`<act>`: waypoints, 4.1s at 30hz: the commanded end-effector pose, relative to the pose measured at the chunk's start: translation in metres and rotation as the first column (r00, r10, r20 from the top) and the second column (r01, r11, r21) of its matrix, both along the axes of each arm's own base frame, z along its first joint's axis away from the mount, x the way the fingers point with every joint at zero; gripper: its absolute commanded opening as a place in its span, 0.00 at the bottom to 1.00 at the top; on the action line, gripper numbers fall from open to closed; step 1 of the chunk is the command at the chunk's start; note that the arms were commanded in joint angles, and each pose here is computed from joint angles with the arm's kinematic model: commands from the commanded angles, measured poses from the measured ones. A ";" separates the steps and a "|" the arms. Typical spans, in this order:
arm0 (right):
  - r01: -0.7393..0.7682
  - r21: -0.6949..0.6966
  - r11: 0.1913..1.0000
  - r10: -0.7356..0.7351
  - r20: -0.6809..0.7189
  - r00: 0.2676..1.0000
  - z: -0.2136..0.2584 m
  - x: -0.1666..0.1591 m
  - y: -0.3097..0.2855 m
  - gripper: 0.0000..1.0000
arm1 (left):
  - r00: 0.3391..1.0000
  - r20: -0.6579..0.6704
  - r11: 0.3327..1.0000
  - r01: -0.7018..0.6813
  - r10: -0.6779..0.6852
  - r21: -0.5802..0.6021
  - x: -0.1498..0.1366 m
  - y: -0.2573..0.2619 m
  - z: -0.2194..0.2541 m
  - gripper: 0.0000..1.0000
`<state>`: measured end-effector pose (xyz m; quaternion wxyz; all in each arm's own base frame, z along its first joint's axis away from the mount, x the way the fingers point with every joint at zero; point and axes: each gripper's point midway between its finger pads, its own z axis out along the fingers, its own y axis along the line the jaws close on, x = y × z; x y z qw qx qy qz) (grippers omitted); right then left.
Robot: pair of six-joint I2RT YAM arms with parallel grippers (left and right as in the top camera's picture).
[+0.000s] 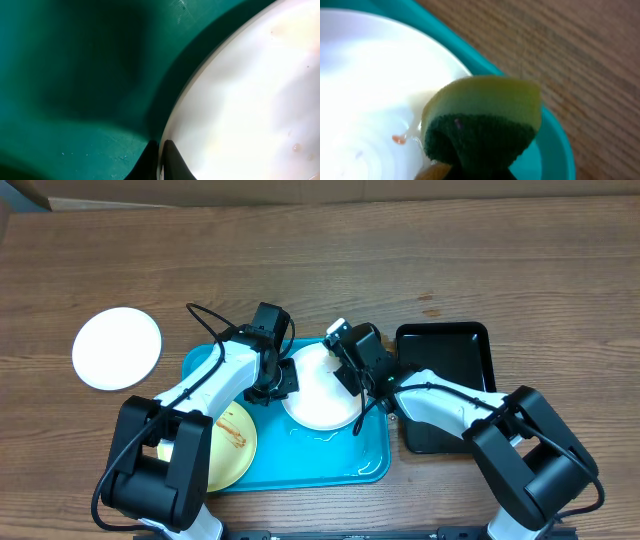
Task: Clean dirty plates on tray and stack at the side
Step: 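Continue scrubbing the plate's right side with the right gripper's sponge, then carry the sponge with the right gripper into the black tray, then press and rinse the sponge in the black tray's water, right gripper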
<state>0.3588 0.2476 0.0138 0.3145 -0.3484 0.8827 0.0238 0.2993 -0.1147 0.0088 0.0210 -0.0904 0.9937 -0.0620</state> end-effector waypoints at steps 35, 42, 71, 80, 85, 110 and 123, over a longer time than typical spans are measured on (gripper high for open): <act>0.301 0.274 0.914 -0.174 -0.406 0.897 0.018 -0.036 0.030 0.04 | 0.999 -0.012 0.999 -0.041 0.041 0.021 -0.002 0.004 -0.006 0.04; 0.306 0.347 0.887 -0.179 -0.352 0.919 0.058 -0.002 0.038 0.04 | 0.999 -0.012 0.999 -0.037 0.037 0.022 -0.002 0.004 -0.006 0.04; 0.714 -0.077 0.696 -0.660 -0.461 0.593 0.009 -0.038 -0.174 0.05 | 1.000 -0.001 0.999 -0.021 0.021 0.026 0.000 0.005 -0.006 0.04; 0.718 -0.096 0.689 -0.682 -0.421 0.598 0.028 -0.030 -0.180 0.53 | 1.000 -0.001 1.000 0.003 -0.003 0.029 0.000 0.005 -0.006 0.04; 0.707 -0.162 0.688 -0.680 -0.482 0.552 0.041 -0.048 -0.180 0.61 | 1.000 -0.001 1.000 0.003 -0.003 0.028 0.000 0.005 -0.006 0.04; 0.744 -0.088 0.663 -0.675 -0.500 0.542 -0.023 -0.066 -0.176 0.19 | 1.000 -0.006 0.999 0.003 -0.003 0.033 -0.002 0.006 -0.006 0.04; 0.746 -0.088 0.661 -0.663 -0.535 0.524 0.065 -0.044 -0.170 0.41 | 1.000 -0.008 0.999 0.014 -0.013 0.035 -0.002 0.006 -0.006 0.04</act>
